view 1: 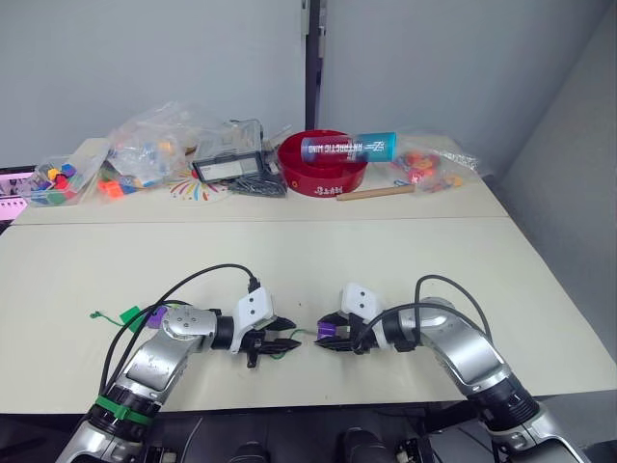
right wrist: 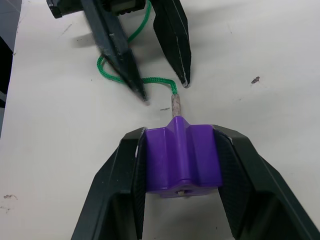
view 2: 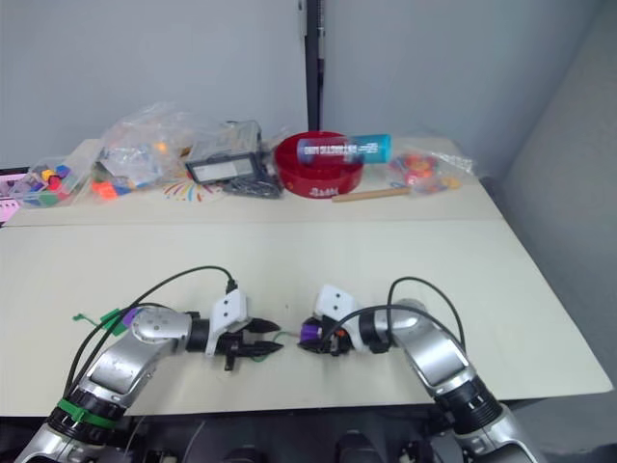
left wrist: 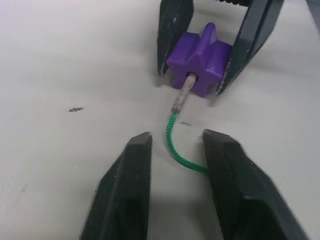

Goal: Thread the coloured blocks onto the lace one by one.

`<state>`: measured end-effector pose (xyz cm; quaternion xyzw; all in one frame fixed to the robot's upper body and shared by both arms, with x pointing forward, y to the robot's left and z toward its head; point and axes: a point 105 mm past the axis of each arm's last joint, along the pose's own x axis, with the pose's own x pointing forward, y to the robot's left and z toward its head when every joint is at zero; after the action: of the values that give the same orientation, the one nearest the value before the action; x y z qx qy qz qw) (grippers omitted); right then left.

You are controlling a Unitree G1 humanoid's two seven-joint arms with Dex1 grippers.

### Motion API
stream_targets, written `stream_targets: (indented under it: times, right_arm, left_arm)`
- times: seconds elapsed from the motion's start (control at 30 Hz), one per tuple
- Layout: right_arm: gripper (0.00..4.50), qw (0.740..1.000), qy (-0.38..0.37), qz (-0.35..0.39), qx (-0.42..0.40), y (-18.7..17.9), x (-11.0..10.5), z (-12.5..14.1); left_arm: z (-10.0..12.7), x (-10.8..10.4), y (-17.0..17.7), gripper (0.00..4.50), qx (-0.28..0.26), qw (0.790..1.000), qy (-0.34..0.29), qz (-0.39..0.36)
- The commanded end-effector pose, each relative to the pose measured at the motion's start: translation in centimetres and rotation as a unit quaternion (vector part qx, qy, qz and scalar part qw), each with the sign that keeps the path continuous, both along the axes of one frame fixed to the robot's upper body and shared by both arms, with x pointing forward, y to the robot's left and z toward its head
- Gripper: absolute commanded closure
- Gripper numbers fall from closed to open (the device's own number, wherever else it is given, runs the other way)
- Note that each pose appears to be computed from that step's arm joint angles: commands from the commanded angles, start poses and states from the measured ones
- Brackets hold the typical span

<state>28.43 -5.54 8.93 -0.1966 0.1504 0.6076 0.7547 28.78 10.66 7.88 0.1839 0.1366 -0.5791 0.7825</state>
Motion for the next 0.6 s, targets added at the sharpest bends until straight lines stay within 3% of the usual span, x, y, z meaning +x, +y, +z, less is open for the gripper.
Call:
stream_targets:
  times: [0.03, 0.07, 0.6]
  right_arm:
    - [3.04, 1.000, 0.010, 0.011, -0.002, 0.3, -0.7, -0.4]
    - [3.04, 1.000, 0.010, 0.011, -0.002, 0.3, -0.7, -0.4]
    - [3.04, 1.000, 0.011, 0.007, -0.004, 0.3, -0.6, -0.6]
  left_arm:
    - [-0.5, -0.2, 0.1, 4.33, 0.007, 1.000, 0.009, -0.003]
    - [-0.3, -0.2, 0.0, 4.49, 0.004, 1.000, 0.007, -0.005]
    - [2.4, -0.7, -3.0, 4.50, -0.027, 0.997, -0.017, -0.066]
